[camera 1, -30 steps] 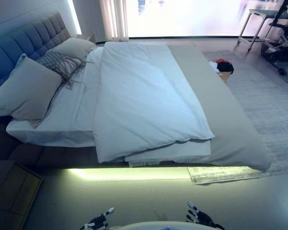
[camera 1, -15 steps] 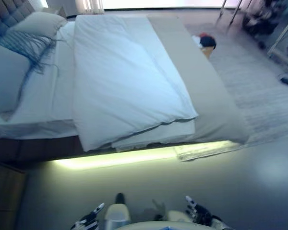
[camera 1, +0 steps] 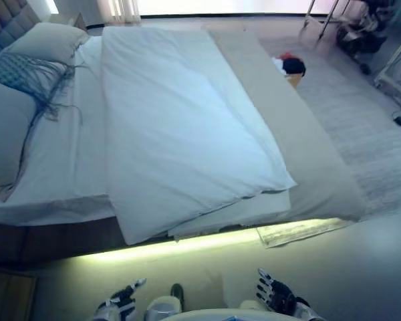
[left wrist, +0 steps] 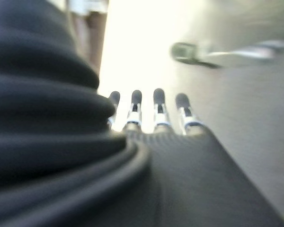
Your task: Make the bed neatly
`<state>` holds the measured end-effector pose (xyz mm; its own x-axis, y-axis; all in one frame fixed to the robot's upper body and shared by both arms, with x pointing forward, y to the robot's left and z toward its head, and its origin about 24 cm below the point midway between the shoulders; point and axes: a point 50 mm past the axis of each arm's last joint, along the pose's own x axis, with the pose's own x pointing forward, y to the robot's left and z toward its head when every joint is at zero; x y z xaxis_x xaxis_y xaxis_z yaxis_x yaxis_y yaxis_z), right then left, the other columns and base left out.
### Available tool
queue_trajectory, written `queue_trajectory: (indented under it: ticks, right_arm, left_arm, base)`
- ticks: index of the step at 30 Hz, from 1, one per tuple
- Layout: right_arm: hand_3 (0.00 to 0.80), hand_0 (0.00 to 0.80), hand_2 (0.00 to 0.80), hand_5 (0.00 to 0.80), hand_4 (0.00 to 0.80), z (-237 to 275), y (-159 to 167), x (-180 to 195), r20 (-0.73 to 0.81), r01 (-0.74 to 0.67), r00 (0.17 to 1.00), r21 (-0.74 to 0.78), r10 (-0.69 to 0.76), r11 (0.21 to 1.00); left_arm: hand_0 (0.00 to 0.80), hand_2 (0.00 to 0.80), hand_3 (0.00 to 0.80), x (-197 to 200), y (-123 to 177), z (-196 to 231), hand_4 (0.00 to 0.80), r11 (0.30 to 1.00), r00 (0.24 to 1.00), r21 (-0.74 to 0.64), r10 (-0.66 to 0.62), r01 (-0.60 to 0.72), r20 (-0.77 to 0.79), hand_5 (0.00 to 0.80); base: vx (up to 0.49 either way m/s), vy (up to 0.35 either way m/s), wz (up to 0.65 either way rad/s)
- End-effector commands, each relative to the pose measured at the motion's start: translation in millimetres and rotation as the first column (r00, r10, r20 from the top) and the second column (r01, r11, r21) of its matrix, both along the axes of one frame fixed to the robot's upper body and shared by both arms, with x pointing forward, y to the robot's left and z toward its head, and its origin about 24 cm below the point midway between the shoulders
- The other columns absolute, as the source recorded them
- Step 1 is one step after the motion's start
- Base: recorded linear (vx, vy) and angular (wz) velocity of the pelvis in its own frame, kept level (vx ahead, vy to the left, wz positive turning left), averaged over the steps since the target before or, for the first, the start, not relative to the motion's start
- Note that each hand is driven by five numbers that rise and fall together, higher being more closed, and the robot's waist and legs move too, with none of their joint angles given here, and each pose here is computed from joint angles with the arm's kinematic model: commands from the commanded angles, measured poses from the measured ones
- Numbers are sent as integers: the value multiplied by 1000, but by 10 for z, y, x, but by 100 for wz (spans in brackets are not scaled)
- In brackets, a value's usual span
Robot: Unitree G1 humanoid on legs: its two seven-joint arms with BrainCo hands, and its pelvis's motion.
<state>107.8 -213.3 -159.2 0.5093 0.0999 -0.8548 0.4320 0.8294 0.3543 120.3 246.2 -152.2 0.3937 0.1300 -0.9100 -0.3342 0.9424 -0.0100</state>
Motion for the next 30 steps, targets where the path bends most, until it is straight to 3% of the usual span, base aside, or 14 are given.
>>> queue_trajectory:
  ticks: [1,9,12,16,19,26,30]
  right_arm:
    - [0,0,0,0,0,85,-98,219,71,24,997,-7,-23,1000]
    - [0,0,0,0,0,11,-47,25,21,101,995,-15,-100,995]
    - [0,0,0,0,0,10,-67,12,19,114,993,-35,-114,993]
    - [0,0,0,0,0,67,-166,106,72,123,990,-48,-120,991]
    - [0,0,0,0,0,144,-251,244,164,190,969,-7,-186,982]
    - [0,0,0,0,0,265,-333,441,300,295,905,67,-301,953]
    - [0,0,0,0,0,299,-348,507,312,322,882,147,-353,935]
  left_arm:
    - [0,0,0,250,-163,42,0,999,997,-43,-5,8,80,0]
    - [0,0,0,-222,-291,-127,0,998,998,-64,-26,22,-61,0]
    - [0,0,0,-349,-314,-161,0,995,994,-79,51,-59,-94,0]
    - [0,0,0,-305,-369,-157,0,993,998,-111,23,-30,-58,0]
    - [0,0,0,-291,-376,-154,0,994,999,-104,11,-16,-49,0]
    - [0,0,0,-116,-388,-106,0,983,986,-80,-164,164,10,0]
    - [0,0,0,-137,-231,-80,0,992,993,-48,-116,117,8,0]
  base:
    - [171,-16,6]
    - [475,-83,40]
    - [398,-101,86]
    - [238,-8,68]
    - [143,231,-3]
    - [69,341,-20]
    - [60,196,-17]
